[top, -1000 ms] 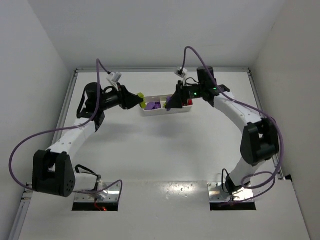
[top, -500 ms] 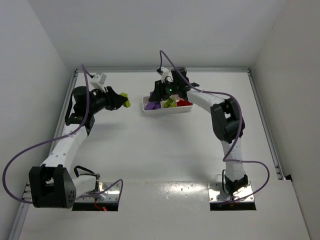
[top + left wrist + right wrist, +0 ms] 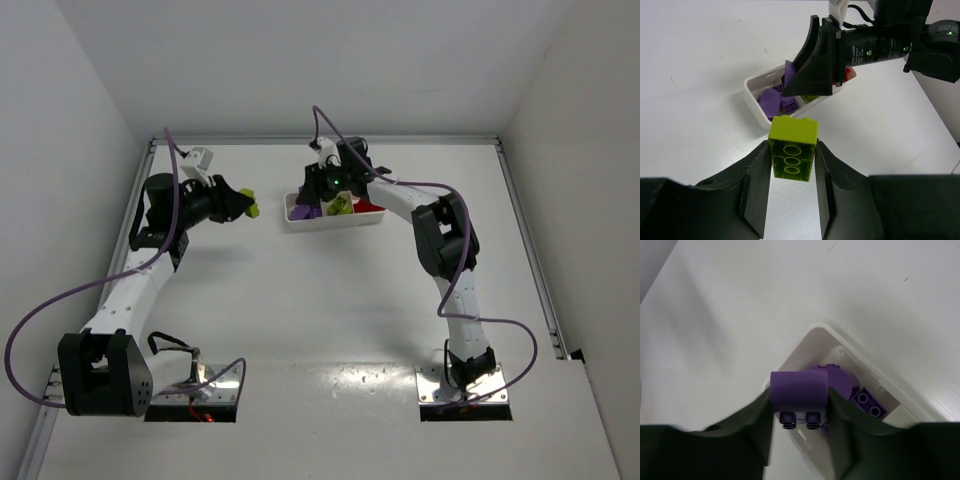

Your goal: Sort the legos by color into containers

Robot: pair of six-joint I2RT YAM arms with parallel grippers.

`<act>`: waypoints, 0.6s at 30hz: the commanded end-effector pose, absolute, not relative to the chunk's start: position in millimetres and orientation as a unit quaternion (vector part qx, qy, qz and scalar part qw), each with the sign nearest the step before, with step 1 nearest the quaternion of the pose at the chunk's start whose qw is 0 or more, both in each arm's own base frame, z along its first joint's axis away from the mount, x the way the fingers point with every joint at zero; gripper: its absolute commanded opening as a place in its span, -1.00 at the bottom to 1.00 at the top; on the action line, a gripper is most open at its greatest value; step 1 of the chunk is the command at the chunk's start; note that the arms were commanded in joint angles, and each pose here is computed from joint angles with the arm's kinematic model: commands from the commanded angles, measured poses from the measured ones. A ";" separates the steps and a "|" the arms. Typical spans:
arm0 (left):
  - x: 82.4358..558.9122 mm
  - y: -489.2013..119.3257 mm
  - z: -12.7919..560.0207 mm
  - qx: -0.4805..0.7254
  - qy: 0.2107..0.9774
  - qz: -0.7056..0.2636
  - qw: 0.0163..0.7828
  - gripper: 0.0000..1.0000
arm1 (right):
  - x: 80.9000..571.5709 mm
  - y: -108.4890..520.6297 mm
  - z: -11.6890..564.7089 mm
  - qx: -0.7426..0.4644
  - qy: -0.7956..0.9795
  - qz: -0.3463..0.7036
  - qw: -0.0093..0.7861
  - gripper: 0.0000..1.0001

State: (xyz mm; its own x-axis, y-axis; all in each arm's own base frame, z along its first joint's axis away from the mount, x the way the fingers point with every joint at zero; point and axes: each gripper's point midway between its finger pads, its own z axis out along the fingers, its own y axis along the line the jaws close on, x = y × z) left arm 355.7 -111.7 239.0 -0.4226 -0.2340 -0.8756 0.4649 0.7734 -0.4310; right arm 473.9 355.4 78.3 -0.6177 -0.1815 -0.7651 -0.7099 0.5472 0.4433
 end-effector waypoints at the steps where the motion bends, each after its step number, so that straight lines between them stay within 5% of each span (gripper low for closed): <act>1: 356.7 -110.4 248.9 0.088 0.763 -0.330 0.549 -1.00 | 477.1 356.0 90.2 -0.290 0.799 0.380 0.364 0.01; 7: 360.4 -115.9 246.3 0.087 0.755 -0.343 0.551 -1.00 | 479.4 358.9 111.2 -0.294 0.783 0.388 0.387 0.37; 14: 362.8 -153.1 240.3 0.127 0.746 -0.370 0.539 -1.00 | 487.2 322.6 192.0 -0.255 0.768 0.379 0.449 0.39; 18: 377.2 -187.2 222.7 0.149 0.754 -0.381 0.513 -1.00 | 504.3 241.0 221.0 -0.187 0.787 0.307 0.501 0.41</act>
State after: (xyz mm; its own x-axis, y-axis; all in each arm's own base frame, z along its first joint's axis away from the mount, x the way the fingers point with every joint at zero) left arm 363.6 -164.2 210.8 -0.4718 -0.1791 -0.8633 0.5604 0.6950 -0.4505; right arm 475.8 302.5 146.1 -0.5687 -0.0963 -0.8169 -0.6695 0.6312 0.3916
